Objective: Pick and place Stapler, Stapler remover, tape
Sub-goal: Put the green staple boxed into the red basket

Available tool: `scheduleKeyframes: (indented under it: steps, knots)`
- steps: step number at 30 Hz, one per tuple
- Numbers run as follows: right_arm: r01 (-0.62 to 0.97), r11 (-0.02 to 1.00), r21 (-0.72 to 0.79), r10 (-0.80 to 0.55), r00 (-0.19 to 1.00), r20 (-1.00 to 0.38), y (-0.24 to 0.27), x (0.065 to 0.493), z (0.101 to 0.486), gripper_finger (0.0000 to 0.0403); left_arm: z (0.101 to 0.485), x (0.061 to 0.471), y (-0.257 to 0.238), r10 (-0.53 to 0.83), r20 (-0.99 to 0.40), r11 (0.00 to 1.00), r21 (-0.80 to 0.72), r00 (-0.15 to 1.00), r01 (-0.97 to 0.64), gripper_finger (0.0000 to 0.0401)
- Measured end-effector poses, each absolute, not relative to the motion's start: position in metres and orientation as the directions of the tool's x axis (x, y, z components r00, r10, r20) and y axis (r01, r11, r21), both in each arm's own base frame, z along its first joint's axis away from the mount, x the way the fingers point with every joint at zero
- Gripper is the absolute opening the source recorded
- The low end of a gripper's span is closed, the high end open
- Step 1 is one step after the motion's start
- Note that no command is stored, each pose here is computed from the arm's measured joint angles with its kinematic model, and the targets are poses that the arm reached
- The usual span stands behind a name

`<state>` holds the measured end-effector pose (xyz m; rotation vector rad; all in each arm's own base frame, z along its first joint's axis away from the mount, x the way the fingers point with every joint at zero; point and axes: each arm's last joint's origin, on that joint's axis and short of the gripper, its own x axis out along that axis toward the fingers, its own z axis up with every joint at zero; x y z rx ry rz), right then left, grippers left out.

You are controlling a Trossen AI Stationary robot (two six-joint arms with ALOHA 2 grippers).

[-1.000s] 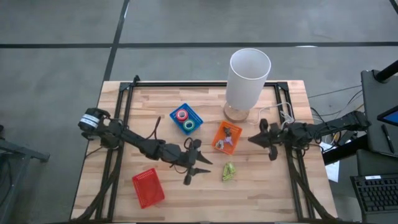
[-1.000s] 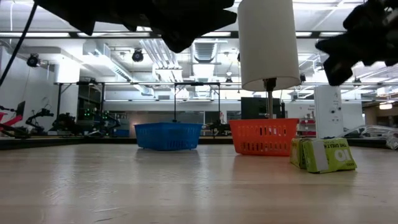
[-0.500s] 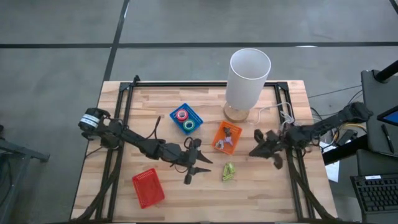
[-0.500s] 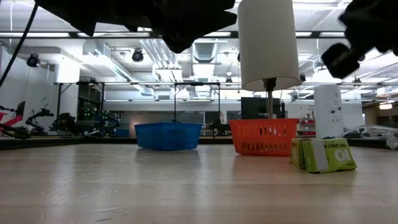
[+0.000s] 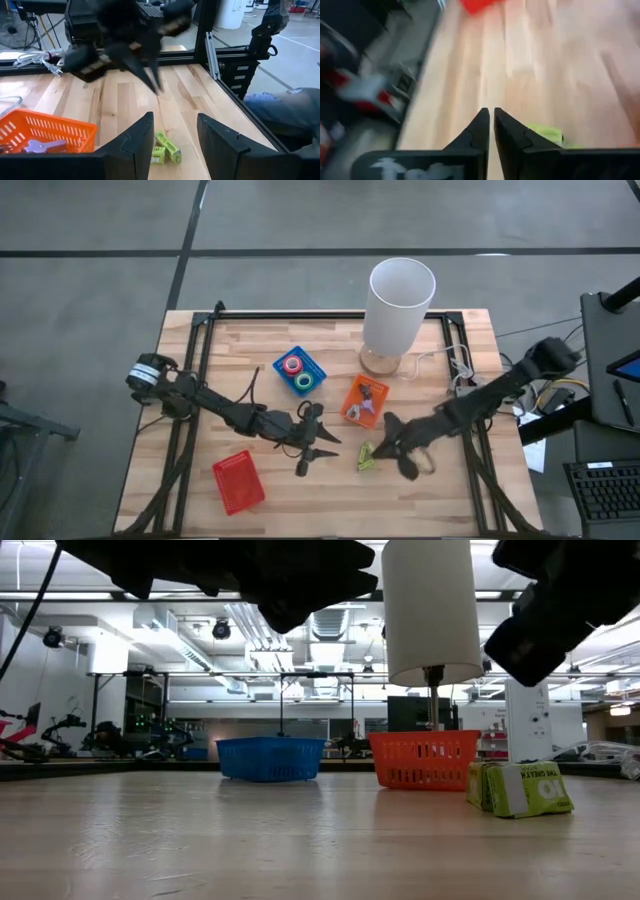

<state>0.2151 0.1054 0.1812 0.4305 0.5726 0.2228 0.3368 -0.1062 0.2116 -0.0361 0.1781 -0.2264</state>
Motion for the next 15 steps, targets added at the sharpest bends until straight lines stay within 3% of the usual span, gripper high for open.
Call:
scheduleKeyframes:
  steps: [6,15]
  knots:
    - [-0.030,0.961,0.276,0.231,0.641,-0.732,0.121,0.244,0.177,0.0063,0.212,0.336,-0.107,-0.241,-0.172,0.970,-0.074,0.955,0.231,0.0154]
    - [-0.036,0.982,0.183,0.177,0.494,-0.851,0.141,0.264,0.171,0.0131,0.213,0.336,-0.107,-0.244,-0.173,0.969,-0.075,0.954,0.234,0.0154]
